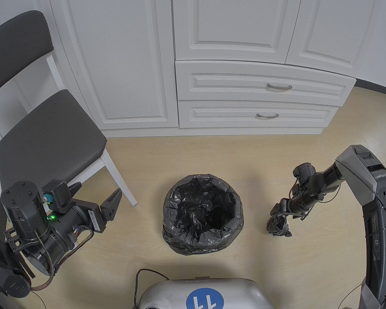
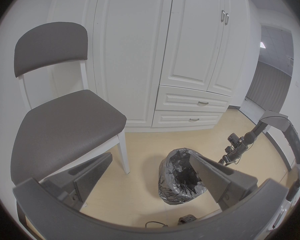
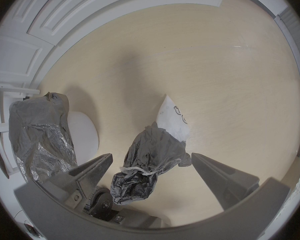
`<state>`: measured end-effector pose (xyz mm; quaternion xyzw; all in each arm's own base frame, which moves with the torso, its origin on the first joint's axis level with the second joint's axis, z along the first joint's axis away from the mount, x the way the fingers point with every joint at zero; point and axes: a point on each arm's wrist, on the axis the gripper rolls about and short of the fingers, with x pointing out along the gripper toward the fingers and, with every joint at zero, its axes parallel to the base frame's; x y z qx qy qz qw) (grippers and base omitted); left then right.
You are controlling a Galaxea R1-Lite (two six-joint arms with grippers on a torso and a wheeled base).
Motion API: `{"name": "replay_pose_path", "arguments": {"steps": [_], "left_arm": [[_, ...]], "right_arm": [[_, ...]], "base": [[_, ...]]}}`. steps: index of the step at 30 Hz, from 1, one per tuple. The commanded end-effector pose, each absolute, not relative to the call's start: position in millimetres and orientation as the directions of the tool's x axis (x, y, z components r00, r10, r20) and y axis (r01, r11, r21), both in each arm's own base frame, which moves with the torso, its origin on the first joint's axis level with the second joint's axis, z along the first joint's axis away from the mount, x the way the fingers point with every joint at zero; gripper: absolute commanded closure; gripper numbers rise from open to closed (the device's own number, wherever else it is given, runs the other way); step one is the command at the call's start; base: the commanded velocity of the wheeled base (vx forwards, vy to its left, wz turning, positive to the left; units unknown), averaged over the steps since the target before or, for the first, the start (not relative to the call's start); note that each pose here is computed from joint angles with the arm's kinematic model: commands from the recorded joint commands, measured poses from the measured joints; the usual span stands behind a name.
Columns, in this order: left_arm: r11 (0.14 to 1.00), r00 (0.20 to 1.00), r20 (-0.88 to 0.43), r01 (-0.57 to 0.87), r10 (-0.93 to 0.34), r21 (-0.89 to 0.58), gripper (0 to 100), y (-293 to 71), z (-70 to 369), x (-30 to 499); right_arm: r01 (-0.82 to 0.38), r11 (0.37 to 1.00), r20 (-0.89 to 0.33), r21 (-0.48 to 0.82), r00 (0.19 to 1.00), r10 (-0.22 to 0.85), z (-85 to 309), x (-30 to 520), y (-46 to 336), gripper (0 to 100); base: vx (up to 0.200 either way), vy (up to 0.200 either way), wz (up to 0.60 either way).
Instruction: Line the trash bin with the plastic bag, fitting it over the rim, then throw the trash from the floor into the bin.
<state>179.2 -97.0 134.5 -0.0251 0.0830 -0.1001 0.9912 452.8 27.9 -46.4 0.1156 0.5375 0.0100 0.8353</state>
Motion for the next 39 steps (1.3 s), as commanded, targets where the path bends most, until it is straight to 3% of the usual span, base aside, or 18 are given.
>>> {"name": "replay_pose_path", "arguments": {"steps": [1,10,11,21,24,32,39], "left_arm": [[0.979,0.968,-0.151,0.195,-0.203,-0.065,0,-96,136,178],[0.98,0.969,-0.143,0.196,-0.2,-0.045,0,-96,138,178],[0.98,0.969,-0.142,0.196,-0.2,-0.045,0,-96,138,178],[0.979,0.976,-0.077,0.201,-0.204,-0.042,0,-91,152,170],[0.978,0.977,-0.051,0.205,-0.206,-0.028,0,-89,157,165],[0.977,0.977,0.004,0.215,-0.215,0.003,0,-84,169,155],[0.979,0.979,0.015,0.204,-0.204,0.029,0,-82,171,154]], "right_arm": [[0.103,0.97,-0.896,0.222,0.414,0.161,-53,455,29,0],[0.1,0.968,-0.9,0.229,0.4,0.171,-53,456,29,0],[0.099,0.969,-0.9,0.229,0.4,0.172,-53,456,30,100],[0.083,0.971,-0.897,0.224,0.406,0.173,-38,447,31,100],[0.066,0.972,-0.882,0.225,0.437,0.174,-1,430,32,100],[-0.044,0.972,-0.741,0.229,0.64,0.204,111,381,30,100],[-0.112,0.963,-0.588,0.244,0.773,0.239,175,341,39,100]], "base": [[0.0,0.0,0.0],[0.0,0.0,0.0],[0.0,0.0,0.0],[0.0,0.0,0.0],[0.0,0.0,0.0],[0.0,0.0,0.0],[0.0,0.0,0.0]]}}
